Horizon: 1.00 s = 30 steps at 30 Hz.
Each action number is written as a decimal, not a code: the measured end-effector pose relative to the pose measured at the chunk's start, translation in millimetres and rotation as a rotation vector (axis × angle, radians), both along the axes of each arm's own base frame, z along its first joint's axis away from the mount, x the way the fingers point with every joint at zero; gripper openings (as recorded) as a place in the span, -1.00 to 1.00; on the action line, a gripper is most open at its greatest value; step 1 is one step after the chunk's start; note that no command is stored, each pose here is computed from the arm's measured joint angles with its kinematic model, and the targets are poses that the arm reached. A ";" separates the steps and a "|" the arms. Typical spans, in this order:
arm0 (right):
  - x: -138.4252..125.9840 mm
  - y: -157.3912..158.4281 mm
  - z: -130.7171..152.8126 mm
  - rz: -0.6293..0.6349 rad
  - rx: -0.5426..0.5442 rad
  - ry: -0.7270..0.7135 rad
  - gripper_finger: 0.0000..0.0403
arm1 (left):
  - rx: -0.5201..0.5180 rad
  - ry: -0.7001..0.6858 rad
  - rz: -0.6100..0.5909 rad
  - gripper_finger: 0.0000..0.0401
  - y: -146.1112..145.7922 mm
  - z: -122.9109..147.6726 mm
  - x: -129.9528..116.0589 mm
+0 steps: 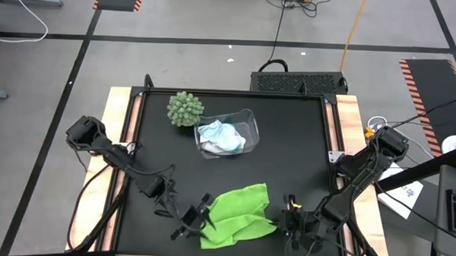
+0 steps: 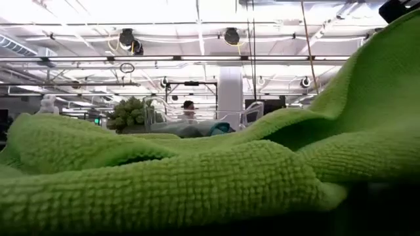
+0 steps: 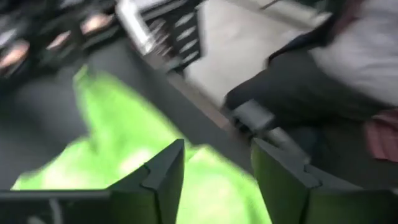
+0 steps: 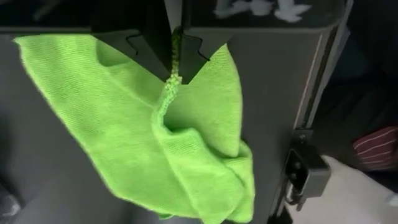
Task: Fold microfiber towels
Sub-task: Fold the green towel
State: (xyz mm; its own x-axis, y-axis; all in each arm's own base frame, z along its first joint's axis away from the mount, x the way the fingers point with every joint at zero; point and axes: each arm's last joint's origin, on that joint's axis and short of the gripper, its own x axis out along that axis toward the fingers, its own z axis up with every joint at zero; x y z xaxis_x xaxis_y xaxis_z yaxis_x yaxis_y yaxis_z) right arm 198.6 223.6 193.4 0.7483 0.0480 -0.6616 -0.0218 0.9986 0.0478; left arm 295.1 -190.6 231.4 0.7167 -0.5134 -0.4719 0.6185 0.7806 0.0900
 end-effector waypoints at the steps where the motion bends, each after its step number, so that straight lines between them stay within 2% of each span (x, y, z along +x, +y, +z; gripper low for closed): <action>1: -0.4 1.2 0.1 0.018 0.006 0.005 -0.94 | 0.009 0.024 0.045 -0.02 2.4 -2.4 0.5; 5: -0.8 11.1 5.3 0.129 0.039 -0.033 -0.83 | -0.015 0.121 0.177 0.09 12.4 -23.1 10.4; 9: 1.0 17.4 11.6 0.199 0.027 -0.111 -0.62 | -0.015 0.195 0.250 0.12 22.5 -49.5 13.2; 17: 2.7 17.2 12.9 0.208 0.009 -0.130 -0.05 | -0.057 0.197 0.335 0.12 36.2 -77.9 -1.3; 19: 4.1 13.9 14.3 0.168 -0.023 -0.152 0.04 | -0.052 0.212 0.372 0.12 39.8 -84.7 -5.1; 23: 13.7 -4.5 11.9 -0.021 -0.111 -0.169 0.13 | -0.019 0.239 0.467 0.12 48.9 -100.7 -13.7; 27: 29.2 -35.1 1.8 -0.174 -0.069 -0.028 0.12 | -0.033 0.236 0.477 0.12 51.2 -104.5 -17.0; 30: 35.6 -58.8 -8.1 -0.279 -0.083 0.067 0.08 | -0.035 0.242 0.489 0.12 50.8 -106.3 -19.2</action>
